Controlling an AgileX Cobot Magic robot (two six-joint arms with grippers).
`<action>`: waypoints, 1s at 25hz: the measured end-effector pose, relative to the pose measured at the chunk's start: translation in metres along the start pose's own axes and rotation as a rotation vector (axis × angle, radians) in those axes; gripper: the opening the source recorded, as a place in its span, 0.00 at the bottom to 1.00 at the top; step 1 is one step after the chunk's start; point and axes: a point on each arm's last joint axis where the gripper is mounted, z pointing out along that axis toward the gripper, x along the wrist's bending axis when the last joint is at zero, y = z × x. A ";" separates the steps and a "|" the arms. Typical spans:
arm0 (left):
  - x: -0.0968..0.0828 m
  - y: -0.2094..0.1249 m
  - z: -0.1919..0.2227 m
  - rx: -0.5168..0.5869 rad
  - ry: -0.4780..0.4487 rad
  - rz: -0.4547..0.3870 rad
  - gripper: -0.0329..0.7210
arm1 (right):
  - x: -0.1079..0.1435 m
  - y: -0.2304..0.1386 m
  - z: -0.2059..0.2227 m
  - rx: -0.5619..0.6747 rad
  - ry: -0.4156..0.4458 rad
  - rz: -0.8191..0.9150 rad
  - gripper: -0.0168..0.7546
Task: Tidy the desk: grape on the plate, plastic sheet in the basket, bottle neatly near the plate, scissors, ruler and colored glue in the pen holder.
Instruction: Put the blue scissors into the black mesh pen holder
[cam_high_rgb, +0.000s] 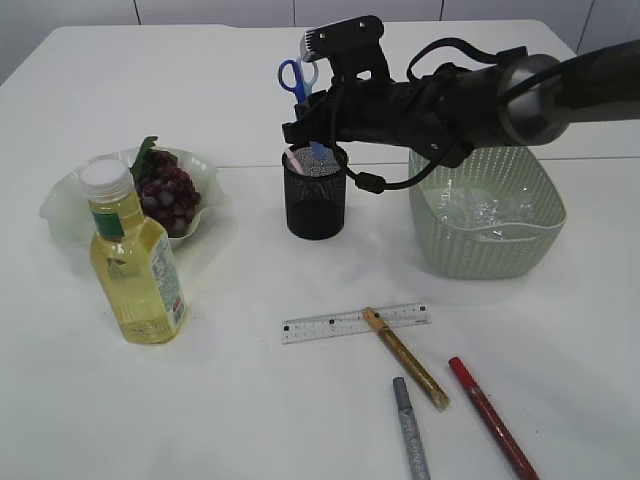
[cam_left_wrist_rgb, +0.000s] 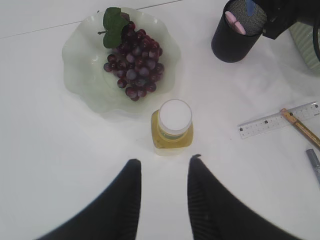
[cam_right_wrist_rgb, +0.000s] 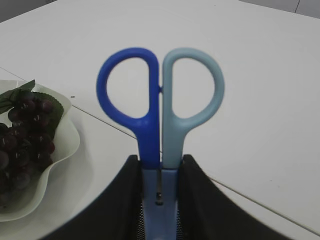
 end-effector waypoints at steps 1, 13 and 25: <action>0.000 0.000 0.000 0.000 0.000 0.000 0.36 | 0.000 0.000 0.000 -0.001 0.000 0.007 0.24; 0.000 0.000 0.000 0.000 0.000 0.000 0.36 | -0.001 0.001 0.000 -0.002 -0.004 0.143 0.54; 0.000 0.000 0.000 0.000 0.000 0.000 0.36 | -0.012 0.024 -0.021 0.060 -0.101 0.190 0.55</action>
